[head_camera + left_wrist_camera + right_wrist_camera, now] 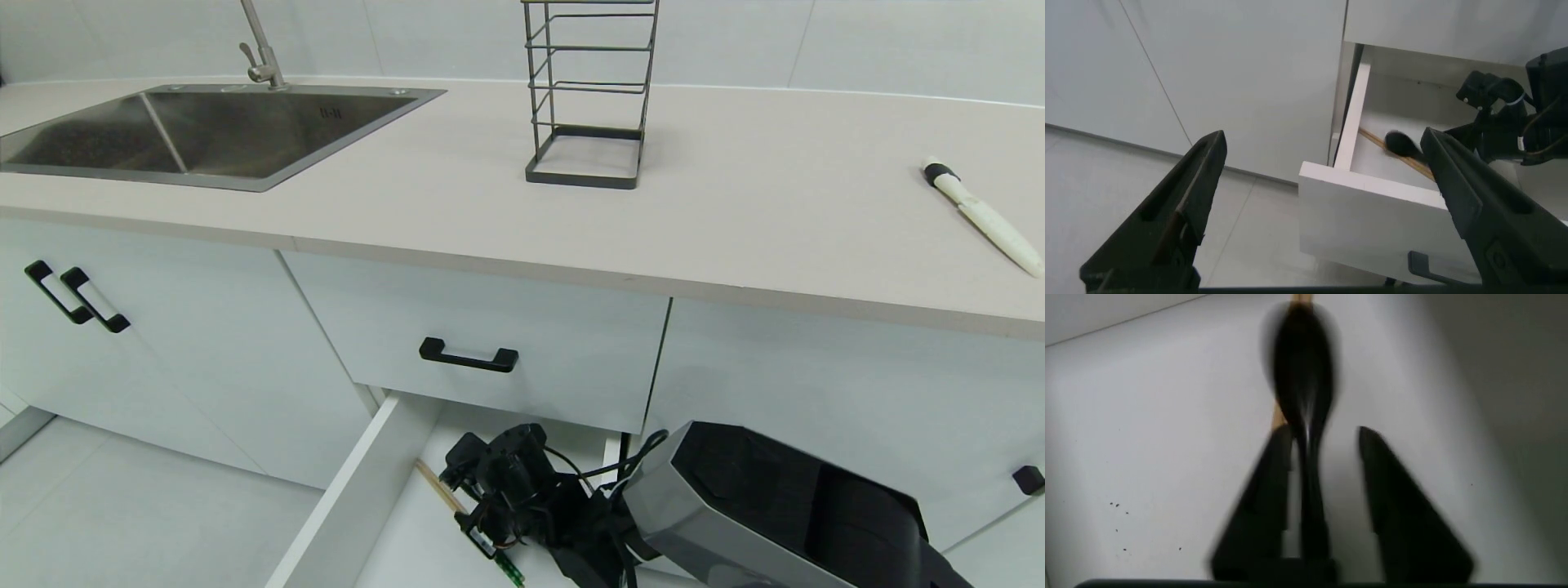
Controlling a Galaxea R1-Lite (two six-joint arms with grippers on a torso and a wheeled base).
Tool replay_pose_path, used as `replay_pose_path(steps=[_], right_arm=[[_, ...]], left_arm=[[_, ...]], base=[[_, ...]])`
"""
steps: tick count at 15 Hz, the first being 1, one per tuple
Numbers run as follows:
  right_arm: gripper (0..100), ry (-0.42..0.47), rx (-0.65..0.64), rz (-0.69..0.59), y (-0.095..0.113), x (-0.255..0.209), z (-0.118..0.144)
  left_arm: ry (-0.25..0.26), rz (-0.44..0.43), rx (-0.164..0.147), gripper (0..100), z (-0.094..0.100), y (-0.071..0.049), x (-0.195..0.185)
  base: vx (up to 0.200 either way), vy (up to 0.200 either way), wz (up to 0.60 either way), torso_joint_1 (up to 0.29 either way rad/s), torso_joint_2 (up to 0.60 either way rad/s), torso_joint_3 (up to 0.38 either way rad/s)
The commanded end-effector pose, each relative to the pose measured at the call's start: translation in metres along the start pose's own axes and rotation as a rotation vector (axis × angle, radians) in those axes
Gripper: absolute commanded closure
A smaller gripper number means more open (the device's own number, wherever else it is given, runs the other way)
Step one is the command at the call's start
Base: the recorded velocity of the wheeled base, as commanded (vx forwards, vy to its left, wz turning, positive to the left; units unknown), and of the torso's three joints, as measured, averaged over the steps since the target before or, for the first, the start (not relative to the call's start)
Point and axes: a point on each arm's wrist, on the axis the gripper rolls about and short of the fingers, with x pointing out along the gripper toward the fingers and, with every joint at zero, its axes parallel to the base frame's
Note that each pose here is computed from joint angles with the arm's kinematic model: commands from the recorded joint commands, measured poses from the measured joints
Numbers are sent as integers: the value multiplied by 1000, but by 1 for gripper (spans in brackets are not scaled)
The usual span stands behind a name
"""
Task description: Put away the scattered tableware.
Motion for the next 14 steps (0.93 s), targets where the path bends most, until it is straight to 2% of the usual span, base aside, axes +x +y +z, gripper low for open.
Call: replay_pose_path(steps=[1, 2, 5, 7, 12, 14], right_arm=[[0, -8, 0, -1, -1, -3, 4], [0, -16, -1, 1, 0, -5, 7], [0, -124, -10, 19, 9, -39, 53], [0, -171, -20, 42, 20, -65, 70], [0, -288, -14, 38, 14, -124, 70], [0, -337, -18, 78, 21, -150, 64]], left_arm=[[0, 1, -2, 0, 0, 0, 0], [0, 0, 0, 0, 0, 0, 0], [0, 0, 0, 0, 0, 0, 0], [0, 0, 0, 0, 0, 0, 0], [0, 1, 0, 0, 0, 0, 0], [0, 0, 0, 0, 0, 0, 0]], base=[[0, 0, 0, 0, 0, 0], [0, 0, 0, 0, 0, 0], [0, 0, 0, 0, 0, 0], [0, 0, 0, 0, 0, 0], [0, 0, 0, 0, 0, 0], [0, 0, 0, 0, 0, 0]])
